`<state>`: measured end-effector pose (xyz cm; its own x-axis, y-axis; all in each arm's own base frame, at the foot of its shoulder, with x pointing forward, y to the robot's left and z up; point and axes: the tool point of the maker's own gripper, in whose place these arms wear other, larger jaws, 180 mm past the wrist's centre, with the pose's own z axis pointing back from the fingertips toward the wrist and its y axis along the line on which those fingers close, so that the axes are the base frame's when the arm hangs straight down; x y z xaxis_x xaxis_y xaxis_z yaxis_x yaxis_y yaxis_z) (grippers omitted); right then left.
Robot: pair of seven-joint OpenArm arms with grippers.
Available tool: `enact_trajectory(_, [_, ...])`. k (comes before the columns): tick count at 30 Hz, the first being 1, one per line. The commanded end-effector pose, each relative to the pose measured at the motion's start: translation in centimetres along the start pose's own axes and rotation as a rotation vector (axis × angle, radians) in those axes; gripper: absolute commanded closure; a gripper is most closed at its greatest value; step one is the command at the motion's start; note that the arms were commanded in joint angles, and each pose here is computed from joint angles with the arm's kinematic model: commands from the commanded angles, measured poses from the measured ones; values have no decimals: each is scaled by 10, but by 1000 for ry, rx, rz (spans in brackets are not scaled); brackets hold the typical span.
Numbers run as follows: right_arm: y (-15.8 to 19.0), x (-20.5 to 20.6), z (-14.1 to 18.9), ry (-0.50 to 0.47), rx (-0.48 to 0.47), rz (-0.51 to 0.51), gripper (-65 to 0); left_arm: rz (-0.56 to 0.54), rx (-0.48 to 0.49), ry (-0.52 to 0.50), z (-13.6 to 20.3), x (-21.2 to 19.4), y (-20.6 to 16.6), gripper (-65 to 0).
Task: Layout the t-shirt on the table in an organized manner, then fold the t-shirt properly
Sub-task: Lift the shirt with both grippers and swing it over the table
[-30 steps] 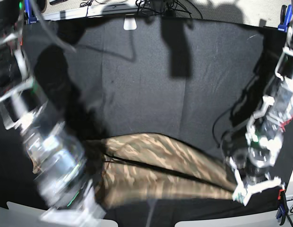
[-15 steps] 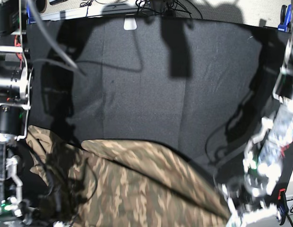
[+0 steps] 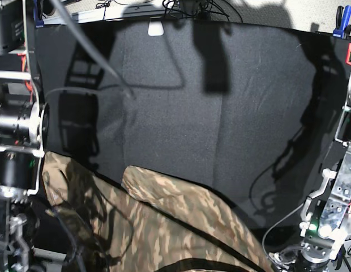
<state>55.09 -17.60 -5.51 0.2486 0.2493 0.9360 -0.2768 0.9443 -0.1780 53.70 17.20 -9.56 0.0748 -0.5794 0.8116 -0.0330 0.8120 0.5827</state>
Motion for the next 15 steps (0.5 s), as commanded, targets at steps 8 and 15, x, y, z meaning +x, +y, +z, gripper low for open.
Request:
enact_trajectory(8, [45,-17,13,89,281,151,0,-1,15,138,5,-33,2,0])
enact_trajectory(15, [45,-102,21,212,360,73,0,-62,-77,298,41,-124,-39,0])
